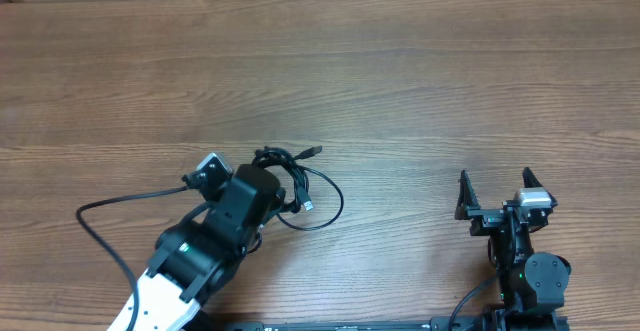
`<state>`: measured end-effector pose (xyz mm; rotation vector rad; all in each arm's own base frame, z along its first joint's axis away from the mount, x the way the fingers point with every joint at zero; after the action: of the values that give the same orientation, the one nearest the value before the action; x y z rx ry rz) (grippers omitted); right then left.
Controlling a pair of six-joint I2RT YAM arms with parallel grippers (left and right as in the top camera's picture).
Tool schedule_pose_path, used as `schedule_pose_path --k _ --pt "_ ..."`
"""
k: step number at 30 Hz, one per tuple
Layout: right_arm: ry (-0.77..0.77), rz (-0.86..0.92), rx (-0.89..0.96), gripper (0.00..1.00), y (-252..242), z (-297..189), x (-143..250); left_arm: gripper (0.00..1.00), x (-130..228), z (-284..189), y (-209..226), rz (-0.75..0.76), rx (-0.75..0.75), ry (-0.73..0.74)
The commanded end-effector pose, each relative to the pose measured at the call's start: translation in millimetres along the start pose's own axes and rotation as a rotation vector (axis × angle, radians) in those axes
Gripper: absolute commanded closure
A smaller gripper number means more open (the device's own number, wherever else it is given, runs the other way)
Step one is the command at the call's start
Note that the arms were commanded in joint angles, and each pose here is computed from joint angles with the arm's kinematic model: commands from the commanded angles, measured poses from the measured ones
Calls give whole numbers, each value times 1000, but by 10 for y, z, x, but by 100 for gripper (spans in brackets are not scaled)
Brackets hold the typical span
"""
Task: Untangle cables
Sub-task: 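Rotate the right gripper and move it toward the held cable bundle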
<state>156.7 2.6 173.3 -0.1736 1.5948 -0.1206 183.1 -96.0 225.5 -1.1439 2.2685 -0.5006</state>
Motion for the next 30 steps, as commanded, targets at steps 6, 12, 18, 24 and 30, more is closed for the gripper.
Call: schedule_pose_path --k 6,12,18,24,30 --pt "-18 155 -107 0 88 2 -1 95 -33 -201 -173 96 168 36" --pt "181 926 -670 0 496 -170 -103 96 4 -179 24 -310 27 74" --pt "451 1134 -958 0 681 -368 -94 96 25 -181 19 -310 28 100" --pt "418 989 -1173 0 730 -510 -215 95 59 -185 6 -336 30 144" --pt "351 938 -1203 1 683 -589 -492 95 88 -191 -6 -341 35 183"
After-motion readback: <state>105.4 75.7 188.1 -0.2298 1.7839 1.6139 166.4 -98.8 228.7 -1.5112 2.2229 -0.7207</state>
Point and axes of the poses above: each gripper's point midway between its finger pads, its own z axis out along the fingers, its own y axis along the line the jaws close on, x = y × z, the point moved 9 cm from there along -z, back along the fingers, and after that the axes turned 10 degrees about -z, right-handed, at the moved point
